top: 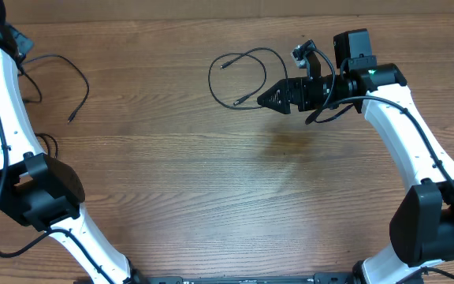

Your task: Untangle cables

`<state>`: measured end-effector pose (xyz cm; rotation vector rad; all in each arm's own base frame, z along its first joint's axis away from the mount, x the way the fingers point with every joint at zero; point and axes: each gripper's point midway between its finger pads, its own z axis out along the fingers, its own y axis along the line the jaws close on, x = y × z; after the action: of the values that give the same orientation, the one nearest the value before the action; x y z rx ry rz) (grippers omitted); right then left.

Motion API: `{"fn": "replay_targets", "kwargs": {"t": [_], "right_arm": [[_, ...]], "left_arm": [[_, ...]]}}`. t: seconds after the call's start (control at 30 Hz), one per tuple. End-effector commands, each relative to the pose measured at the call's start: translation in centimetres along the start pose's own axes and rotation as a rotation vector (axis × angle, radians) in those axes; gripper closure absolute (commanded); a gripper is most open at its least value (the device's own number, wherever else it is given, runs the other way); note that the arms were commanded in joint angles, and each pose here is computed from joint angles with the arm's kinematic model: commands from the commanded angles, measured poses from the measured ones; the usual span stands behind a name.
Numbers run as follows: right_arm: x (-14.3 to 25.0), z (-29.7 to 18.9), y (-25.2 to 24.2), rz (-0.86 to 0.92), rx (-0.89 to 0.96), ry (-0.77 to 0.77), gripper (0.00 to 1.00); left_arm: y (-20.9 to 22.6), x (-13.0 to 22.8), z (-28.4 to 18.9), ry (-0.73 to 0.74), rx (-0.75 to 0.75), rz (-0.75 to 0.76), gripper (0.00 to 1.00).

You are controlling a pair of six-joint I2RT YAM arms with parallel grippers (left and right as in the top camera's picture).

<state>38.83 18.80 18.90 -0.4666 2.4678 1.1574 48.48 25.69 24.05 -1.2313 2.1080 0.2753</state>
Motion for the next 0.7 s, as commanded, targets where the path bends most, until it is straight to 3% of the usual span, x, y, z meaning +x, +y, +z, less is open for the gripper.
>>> {"fn": "replay_targets", "kwargs": {"t": [0.0, 0.13, 0.4, 0.43, 0.5, 0.6, 0.67], "right_arm": [[-1.0, -1.1, 0.6, -0.035, 0.026, -0.036, 0.00], [-1.0, -1.1, 0.3, -0.035, 0.042, -0.036, 0.00], [-1.0, -1.1, 0.3, -0.035, 0.042, -0.036, 0.00], [-1.0, -1.1, 0.3, -0.035, 0.042, -0.036, 0.00], [-1.0, -1.1, 0.3, -0.035, 0.042, -0.036, 0.00], [-1.0, -1.1, 0.3, -0.035, 0.042, -0.036, 0.00], [-1.0, -1.1, 0.3, -0.035, 0.042, -0.036, 0.00]], "left_arm": [[-0.9, 0.1, 0.3, -0.027, 0.022, -0.099, 0.96], [-2.0, 1.8, 2.4, -0.032, 0.022, -0.079, 0.96], [-2.2, 8.7, 8.2, 0.054, -0.023, -0.013, 0.96], [-2.1, 9.5, 8.7, 0.067, -0.031, -0.005, 0.88], [-1.8, 10.7, 9.5, 0.088, -0.045, 0.006, 0.62], [-1.7, 11.4, 9.9, 0.105, -0.053, 0.016, 0.03], [-1.9, 11.5, 9.8, 0.104, -0.049, 0.018, 0.00]]}}
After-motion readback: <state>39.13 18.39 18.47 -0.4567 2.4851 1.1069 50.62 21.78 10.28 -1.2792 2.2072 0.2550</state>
